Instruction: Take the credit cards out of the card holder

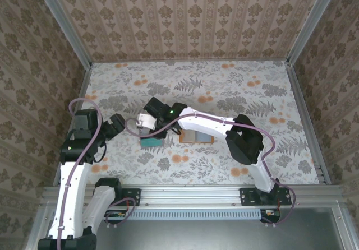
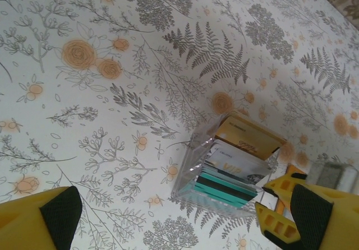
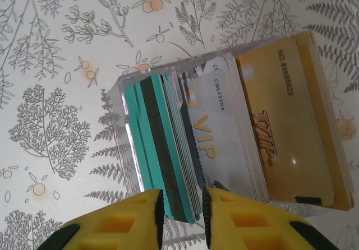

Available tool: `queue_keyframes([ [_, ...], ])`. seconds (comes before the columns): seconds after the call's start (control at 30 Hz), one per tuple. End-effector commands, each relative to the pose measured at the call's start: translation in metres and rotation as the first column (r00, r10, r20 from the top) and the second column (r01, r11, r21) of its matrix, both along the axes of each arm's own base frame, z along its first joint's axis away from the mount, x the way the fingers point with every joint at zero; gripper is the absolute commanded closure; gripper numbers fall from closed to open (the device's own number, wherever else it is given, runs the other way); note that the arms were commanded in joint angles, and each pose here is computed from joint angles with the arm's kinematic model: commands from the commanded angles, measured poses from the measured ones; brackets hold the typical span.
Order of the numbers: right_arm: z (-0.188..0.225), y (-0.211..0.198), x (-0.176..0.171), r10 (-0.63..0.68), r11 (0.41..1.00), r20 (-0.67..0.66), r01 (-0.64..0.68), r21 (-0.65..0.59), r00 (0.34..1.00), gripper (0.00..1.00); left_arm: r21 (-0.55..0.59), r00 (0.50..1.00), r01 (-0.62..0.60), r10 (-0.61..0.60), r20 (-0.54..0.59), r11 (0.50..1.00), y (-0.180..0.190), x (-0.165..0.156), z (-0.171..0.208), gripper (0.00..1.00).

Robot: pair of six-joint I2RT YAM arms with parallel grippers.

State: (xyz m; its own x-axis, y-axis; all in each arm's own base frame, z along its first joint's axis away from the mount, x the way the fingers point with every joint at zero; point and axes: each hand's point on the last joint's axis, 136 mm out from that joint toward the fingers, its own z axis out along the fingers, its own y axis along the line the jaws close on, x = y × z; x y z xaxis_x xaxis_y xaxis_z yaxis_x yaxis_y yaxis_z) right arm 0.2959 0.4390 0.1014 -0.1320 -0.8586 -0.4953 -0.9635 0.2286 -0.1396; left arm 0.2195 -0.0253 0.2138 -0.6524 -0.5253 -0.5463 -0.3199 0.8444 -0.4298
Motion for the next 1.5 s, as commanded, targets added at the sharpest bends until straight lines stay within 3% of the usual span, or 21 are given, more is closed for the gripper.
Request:
queue_keyframes([
  [0.0,0.02,-0.015,0.013,-0.112,0.993,0.018,0.111,0.042,0.994,0.7,-0.02,0.999,0.047,-0.047,0.019,0.999,-0.008,0.007,-0.001,0.03],
  [0.27,0.037,-0.067,0.034,-0.401,0.894,-0.078,0.409,0.185,0.913,0.69,-0.086,0.992,0.122,-0.12,0.027,0.989,-0.036,0.028,-0.006,0.14],
  [0.57,0.021,-0.155,0.039,-0.673,0.679,-0.248,0.715,0.166,0.696,0.69,-0.079,0.957,0.287,-0.29,-0.029,0.955,-0.116,0.053,-0.029,0.19],
  [0.77,0.0,-0.201,0.03,-0.769,0.555,-0.315,0.825,0.102,0.556,0.71,-0.103,0.891,0.429,-0.44,-0.114,0.897,-0.185,0.06,-0.056,0.26],
  [1.03,-0.039,-0.246,0.016,-0.833,0.369,-0.437,0.929,0.017,0.338,0.83,-0.177,0.776,0.564,-0.591,-0.219,0.806,-0.255,0.058,-0.097,0.33],
  [1.23,-0.066,-0.256,0.008,-0.85,0.317,-0.46,0.947,-0.055,0.258,0.9,-0.224,0.698,0.62,-0.658,-0.282,0.752,-0.286,0.052,-0.126,0.36],
  [1.47,-0.079,-0.256,0.012,-0.86,0.287,-0.461,0.954,-0.082,0.219,0.93,-0.244,0.656,0.638,-0.681,-0.325,0.73,-0.299,0.048,-0.151,0.38],
])
